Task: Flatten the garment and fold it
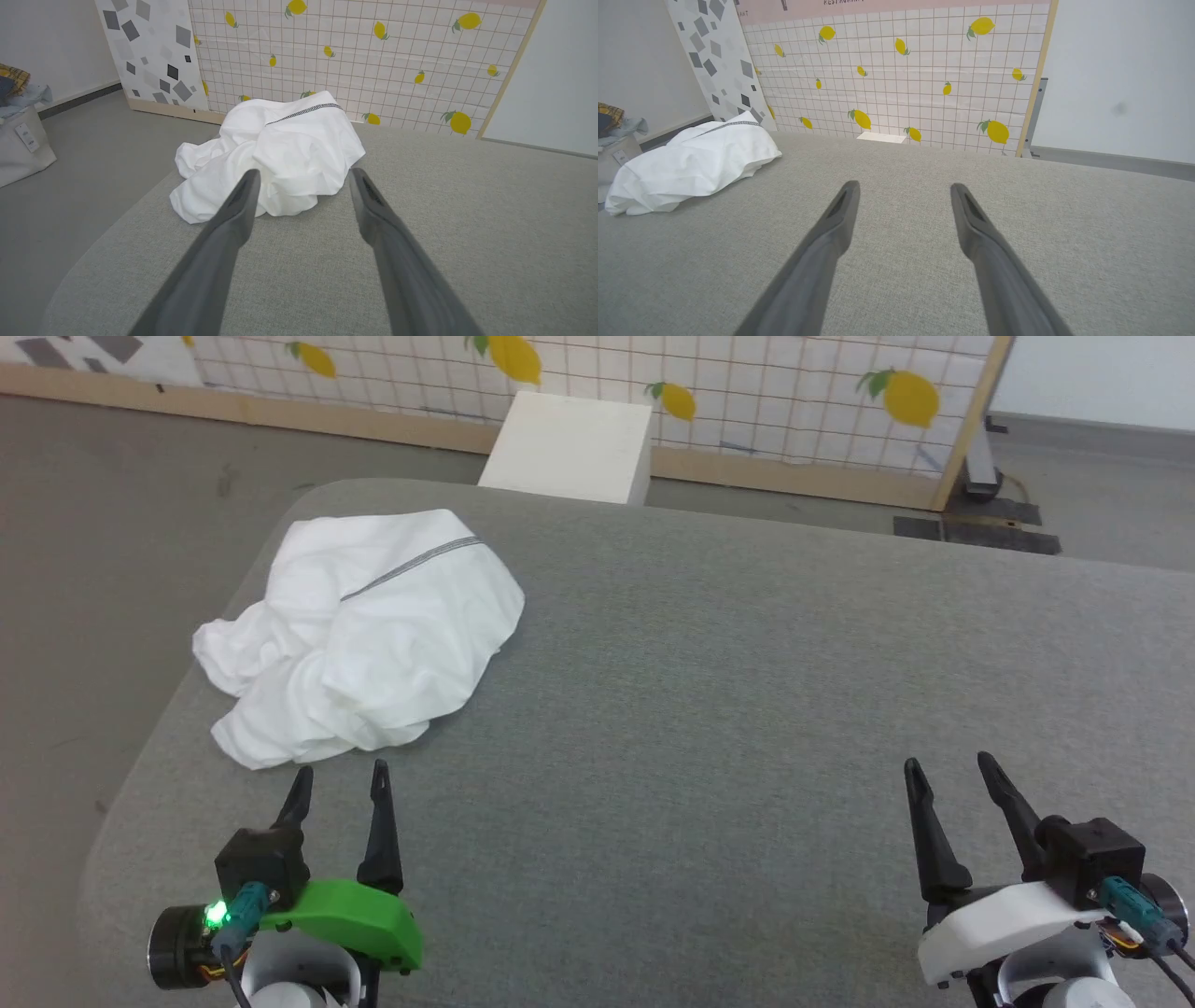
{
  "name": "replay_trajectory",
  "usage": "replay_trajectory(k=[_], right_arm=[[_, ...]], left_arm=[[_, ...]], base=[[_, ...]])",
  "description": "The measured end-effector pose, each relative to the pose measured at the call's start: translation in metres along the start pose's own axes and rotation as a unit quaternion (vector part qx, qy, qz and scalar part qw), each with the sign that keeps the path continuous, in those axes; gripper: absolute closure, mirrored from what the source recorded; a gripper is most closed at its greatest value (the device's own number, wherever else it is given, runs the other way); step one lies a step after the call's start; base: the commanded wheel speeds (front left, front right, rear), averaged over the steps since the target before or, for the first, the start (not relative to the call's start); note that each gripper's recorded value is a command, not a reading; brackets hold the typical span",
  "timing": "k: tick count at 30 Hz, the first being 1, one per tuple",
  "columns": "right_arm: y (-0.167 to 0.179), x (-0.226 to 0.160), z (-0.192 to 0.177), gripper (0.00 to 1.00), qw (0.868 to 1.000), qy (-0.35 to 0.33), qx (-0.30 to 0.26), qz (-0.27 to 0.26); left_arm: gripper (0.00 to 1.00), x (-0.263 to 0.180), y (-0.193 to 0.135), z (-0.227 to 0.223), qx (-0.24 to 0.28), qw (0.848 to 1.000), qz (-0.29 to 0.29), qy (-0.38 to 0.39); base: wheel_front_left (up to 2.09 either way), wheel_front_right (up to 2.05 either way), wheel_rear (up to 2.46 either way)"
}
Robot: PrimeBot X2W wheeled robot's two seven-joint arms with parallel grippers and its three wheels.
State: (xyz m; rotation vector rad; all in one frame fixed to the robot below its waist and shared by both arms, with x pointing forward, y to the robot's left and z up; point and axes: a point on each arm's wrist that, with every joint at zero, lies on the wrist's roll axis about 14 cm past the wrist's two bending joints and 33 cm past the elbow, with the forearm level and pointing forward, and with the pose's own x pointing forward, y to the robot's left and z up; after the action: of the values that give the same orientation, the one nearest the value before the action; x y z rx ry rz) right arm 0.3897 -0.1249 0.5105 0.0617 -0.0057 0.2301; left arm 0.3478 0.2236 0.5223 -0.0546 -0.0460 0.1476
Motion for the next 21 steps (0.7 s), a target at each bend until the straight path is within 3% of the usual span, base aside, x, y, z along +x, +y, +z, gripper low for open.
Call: replay_trajectory(k=[21], right_arm=[[0.051, 0.026, -0.014, 0.00, 0.997, 0.007, 0.009, 0.078]], left_arm=[[0.00, -0.030, 0.050, 0.001, -0.016, 0.997, 0.081, -0.011]], base=[[0.00, 0.00, 0.00]])
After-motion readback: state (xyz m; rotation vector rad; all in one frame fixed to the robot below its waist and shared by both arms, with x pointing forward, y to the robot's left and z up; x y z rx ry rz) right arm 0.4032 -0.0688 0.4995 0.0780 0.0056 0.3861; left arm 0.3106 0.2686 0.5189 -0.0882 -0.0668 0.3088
